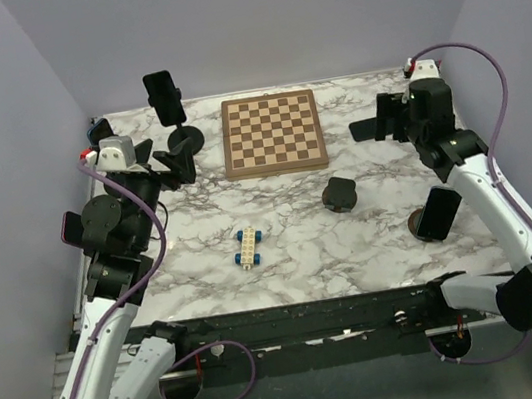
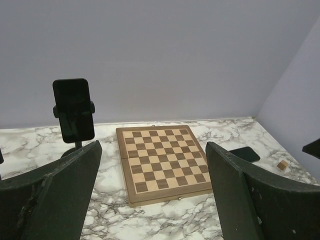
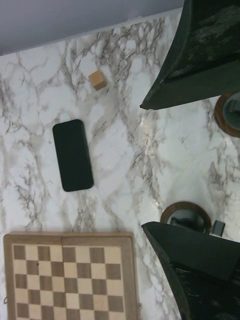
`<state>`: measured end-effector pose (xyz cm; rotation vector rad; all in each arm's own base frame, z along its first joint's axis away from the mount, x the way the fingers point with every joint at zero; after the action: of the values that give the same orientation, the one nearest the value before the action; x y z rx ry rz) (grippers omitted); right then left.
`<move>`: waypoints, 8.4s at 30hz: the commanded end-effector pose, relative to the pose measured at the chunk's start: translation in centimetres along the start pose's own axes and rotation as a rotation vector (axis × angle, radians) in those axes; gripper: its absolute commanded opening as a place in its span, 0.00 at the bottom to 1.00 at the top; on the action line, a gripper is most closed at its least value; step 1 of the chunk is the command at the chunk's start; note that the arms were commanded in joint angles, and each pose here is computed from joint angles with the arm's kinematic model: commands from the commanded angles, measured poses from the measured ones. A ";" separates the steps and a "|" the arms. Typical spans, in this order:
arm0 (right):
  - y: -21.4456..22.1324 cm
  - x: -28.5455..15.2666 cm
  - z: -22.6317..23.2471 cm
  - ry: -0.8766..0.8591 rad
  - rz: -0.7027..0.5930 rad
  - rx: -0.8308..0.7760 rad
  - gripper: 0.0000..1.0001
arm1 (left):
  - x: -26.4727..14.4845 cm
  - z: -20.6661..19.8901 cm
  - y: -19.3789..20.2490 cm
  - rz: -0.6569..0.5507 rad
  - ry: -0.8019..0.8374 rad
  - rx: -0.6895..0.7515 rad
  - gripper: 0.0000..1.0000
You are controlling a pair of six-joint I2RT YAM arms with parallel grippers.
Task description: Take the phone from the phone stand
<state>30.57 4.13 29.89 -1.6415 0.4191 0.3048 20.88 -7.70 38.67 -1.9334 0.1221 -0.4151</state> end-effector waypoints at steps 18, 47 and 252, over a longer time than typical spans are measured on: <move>7.0 -8.2 -3.9 0.246 0.100 0.220 1.00 | -1.3 -0.6 -0.9 -0.055 -0.002 0.004 0.93; 6.8 -6.2 -6.9 0.246 0.491 0.228 1.00 | -2.2 -1.6 -1.6 -0.078 0.039 -0.007 0.94; 4.3 10.5 -7.0 0.122 0.818 0.853 0.01 | -0.1 -4.4 1.5 0.085 0.254 0.019 0.98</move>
<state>37.79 -3.54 18.55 -0.2446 1.2596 0.6321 19.67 -10.78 38.15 -1.8764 0.2512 -0.4900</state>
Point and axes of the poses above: each gripper's point midway between its finger pads, its own x axis out along the fingers, its own z axis along the line the jaws close on, y = z × x, the point moved 9 cm from there along -x, back along the fingers, and after that the axes turned 7 degrees about -x, right-handed, at the moved point
